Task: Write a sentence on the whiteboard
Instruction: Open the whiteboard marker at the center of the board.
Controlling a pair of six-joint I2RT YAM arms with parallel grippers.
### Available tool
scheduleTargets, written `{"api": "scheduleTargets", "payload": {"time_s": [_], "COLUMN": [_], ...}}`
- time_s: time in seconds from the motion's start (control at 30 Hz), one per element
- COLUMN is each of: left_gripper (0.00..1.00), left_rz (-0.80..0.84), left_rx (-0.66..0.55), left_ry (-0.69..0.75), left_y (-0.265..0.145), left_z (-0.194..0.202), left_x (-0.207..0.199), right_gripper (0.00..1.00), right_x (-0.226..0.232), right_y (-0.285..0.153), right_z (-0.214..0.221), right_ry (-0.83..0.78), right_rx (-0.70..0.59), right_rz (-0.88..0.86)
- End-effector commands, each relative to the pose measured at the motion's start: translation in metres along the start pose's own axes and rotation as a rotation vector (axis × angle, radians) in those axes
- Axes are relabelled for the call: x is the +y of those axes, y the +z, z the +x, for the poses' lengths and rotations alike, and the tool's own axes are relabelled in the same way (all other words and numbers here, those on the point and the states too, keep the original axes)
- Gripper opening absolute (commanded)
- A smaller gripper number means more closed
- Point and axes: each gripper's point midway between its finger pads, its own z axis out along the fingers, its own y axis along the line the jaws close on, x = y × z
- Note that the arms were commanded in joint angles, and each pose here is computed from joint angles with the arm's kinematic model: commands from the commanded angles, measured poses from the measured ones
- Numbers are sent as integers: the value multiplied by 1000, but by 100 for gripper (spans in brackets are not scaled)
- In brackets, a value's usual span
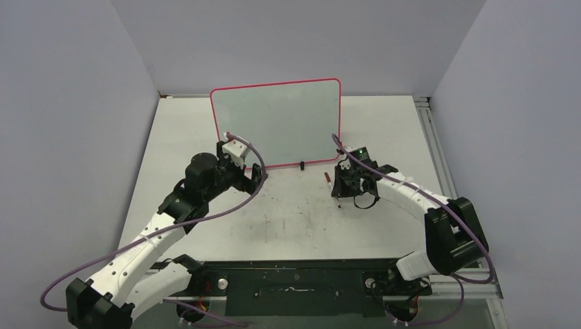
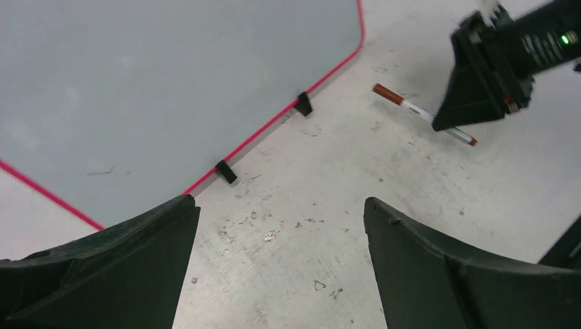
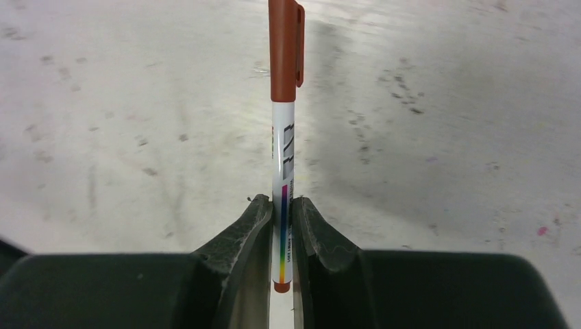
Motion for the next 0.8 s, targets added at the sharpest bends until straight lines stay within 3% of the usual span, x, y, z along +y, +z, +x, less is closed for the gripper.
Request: {"api": "scheduleTargets", "payload": {"time_s": [0.0, 0.27, 0.47, 0.77], "left_gripper": [89, 83, 80, 78], "left_rz": [312, 415, 465, 544], "left_rx": [-177, -43, 38, 141], "left_ry": [246, 467, 581, 665], "left_y": [-20, -35, -39, -45], "left_z": [-18, 41, 73, 104], "left_x": [-59, -105, -129, -146], "right_gripper": [5, 5, 5, 5], "right_x": [74, 154, 170, 185], "right_y": [-52, -112, -124, -132], "right_z": [-13, 31, 63, 77], "right_ry": [-76, -209, -281, -342], "right_rx": [2, 168, 285, 333], "right_rz": [-346, -744, -832, -872]}}
